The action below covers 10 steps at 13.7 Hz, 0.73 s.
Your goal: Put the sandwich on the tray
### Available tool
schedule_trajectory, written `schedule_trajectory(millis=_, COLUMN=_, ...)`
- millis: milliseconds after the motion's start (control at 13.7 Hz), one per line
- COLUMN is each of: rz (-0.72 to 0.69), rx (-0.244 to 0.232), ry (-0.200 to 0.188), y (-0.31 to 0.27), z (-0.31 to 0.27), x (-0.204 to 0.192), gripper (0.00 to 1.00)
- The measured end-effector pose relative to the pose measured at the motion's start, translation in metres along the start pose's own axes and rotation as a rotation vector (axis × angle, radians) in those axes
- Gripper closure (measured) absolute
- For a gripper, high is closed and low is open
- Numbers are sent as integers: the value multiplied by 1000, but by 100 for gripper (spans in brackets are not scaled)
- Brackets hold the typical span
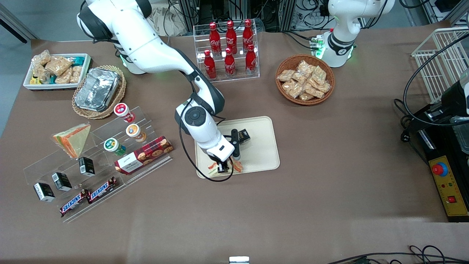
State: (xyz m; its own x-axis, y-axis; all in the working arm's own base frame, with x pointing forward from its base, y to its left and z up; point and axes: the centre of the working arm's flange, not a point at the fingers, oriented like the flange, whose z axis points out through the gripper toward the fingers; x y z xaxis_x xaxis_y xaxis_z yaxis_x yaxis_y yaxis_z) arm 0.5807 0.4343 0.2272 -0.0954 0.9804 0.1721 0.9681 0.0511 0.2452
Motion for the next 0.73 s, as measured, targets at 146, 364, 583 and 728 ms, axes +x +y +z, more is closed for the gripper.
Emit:
schedule_trajectory(millis=146, rz=-4, rx=2, ry=1, y=-3, z=5, x=2, gripper=78)
schedule_trajectory(millis=364, rz=-8, rx=-5, ry=8, y=-4, z=6, x=5, gripper=78)
schedule_trajectory(millis=583, rz=3, rx=-6, ry=9, y=-5, z=6, x=5, gripper=72)
schedule_trajectory(millis=728, rz=8, rx=-7, ry=11, y=-4, z=5, x=6, gripper=51)
